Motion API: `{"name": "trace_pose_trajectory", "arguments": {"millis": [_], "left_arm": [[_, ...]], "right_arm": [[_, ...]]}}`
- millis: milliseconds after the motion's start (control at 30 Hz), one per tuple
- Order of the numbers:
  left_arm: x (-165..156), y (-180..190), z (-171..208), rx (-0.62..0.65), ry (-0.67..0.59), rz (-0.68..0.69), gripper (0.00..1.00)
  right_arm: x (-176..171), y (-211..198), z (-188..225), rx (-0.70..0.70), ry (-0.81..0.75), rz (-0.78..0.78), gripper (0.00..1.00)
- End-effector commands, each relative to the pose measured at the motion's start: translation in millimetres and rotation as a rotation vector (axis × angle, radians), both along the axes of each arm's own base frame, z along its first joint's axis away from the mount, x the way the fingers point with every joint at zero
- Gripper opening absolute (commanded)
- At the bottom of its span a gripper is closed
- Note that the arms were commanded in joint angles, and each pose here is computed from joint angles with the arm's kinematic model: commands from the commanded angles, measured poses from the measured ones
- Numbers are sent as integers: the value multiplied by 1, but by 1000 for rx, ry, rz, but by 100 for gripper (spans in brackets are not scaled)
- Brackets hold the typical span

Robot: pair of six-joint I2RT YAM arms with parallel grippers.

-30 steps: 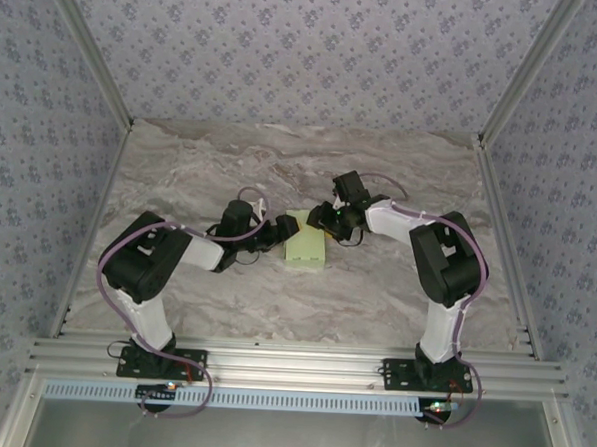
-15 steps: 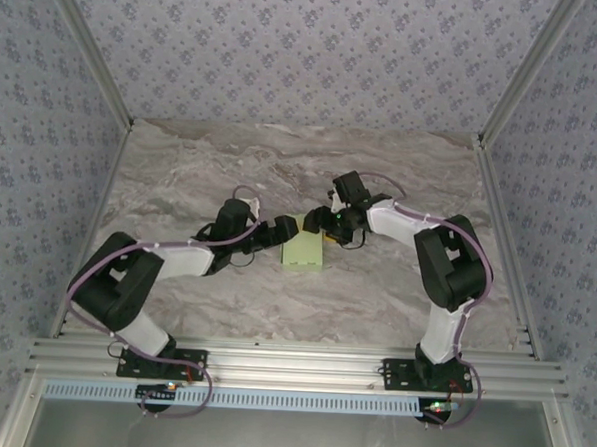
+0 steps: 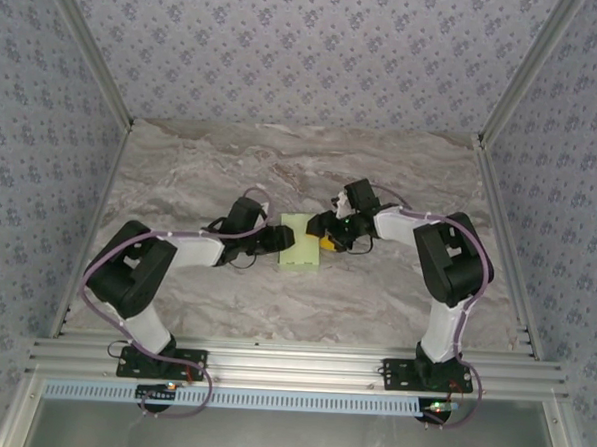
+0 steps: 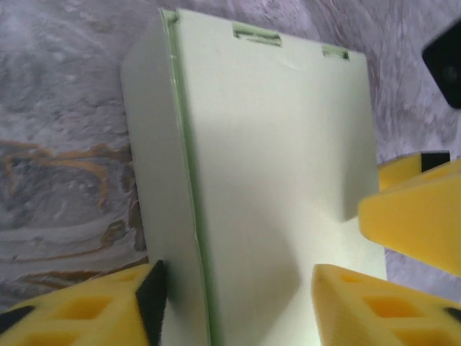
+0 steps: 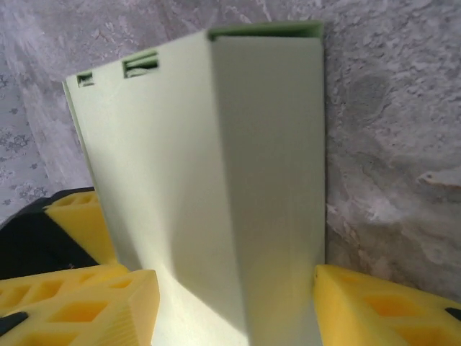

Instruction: Fold the paper box

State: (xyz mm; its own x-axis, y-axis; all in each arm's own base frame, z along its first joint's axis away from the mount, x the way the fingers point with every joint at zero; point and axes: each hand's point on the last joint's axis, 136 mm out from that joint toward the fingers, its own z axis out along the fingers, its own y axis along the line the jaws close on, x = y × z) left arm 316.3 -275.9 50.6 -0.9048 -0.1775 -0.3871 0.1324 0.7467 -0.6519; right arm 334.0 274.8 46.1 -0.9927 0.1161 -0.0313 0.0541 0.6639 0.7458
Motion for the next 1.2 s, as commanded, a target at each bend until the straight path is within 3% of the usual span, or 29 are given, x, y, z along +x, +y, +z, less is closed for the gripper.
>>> {"name": "trace_pose_trajectory", "arguments": {"millis": [0, 133, 267, 567, 767, 967, 1167], "left_arm": [[3, -13, 14, -17, -23, -49, 36], [-1, -8, 38, 37, -99, -51, 34], [-7, 2, 65, 84, -160, -47, 37], [-13, 30, 94, 187, -219, -16, 41], [-5, 41, 100, 197, -239, 12, 43], [19, 40, 100, 223, -251, 9, 43], [40, 18, 93, 227, -221, -60, 44]], "right_arm": [[-4, 20, 6, 132, 39, 16, 59], [-8, 27, 0, 122, 57, 17, 59], [-13, 45, -5, 127, 65, 43, 59], [-3, 135, 4, 215, 49, 68, 62], [6, 167, -10, 270, 137, -19, 60], [9, 156, -31, 272, 220, -111, 57], [19, 110, -35, 183, 176, -166, 57]]}}
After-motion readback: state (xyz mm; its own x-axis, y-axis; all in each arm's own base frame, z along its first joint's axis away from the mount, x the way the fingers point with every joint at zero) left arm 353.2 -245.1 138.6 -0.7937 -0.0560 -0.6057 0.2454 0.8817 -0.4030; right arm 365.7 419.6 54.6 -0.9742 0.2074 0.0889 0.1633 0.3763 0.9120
